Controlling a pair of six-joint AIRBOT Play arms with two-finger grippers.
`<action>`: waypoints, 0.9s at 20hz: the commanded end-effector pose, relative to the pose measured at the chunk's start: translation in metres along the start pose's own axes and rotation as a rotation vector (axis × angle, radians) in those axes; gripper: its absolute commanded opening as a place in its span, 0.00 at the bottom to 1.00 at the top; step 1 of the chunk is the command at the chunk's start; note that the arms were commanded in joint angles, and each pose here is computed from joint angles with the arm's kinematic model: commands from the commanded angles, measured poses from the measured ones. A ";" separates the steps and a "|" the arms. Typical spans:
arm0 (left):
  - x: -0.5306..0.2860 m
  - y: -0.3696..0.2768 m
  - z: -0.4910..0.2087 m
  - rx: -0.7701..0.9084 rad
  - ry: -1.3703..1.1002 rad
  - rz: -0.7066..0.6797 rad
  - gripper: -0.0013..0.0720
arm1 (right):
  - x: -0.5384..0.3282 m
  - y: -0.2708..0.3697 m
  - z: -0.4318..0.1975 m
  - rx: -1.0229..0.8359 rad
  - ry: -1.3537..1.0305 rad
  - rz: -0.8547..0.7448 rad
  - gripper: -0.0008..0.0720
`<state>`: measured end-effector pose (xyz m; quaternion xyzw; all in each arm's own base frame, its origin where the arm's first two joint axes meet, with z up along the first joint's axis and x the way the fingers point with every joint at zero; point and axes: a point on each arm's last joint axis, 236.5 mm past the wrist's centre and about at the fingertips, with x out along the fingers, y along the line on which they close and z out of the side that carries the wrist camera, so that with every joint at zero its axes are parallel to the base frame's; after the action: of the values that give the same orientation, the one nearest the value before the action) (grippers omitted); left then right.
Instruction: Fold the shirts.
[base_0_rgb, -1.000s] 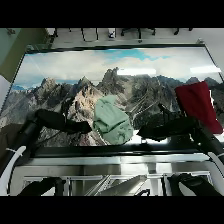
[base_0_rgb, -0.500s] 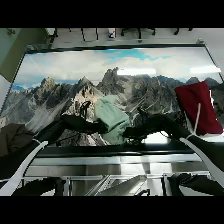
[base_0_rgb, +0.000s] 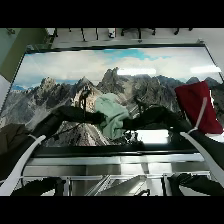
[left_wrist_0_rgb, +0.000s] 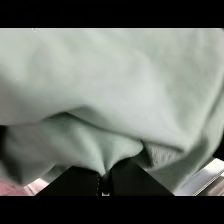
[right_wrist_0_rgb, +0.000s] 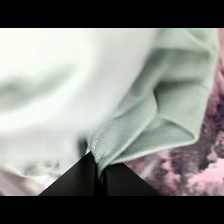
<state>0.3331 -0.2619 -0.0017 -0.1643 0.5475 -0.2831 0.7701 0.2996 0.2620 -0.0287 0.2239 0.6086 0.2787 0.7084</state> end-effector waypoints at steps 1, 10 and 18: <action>-0.107 -0.027 0.059 0.107 -0.222 -0.006 0.03 | -0.111 0.076 0.027 -0.117 -0.182 0.148 0.04; -0.401 -0.140 0.075 0.440 -0.814 0.070 0.03 | -0.421 0.245 -0.029 -0.532 -1.016 0.256 0.04; -0.237 -0.142 0.047 0.450 -0.296 -0.107 0.03 | -0.324 0.165 0.005 -0.339 -0.701 0.155 0.04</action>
<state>0.2842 -0.1870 0.3331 -0.0734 0.2579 -0.3660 0.8911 0.2313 0.1703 0.3695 0.2235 0.1869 0.3534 0.8890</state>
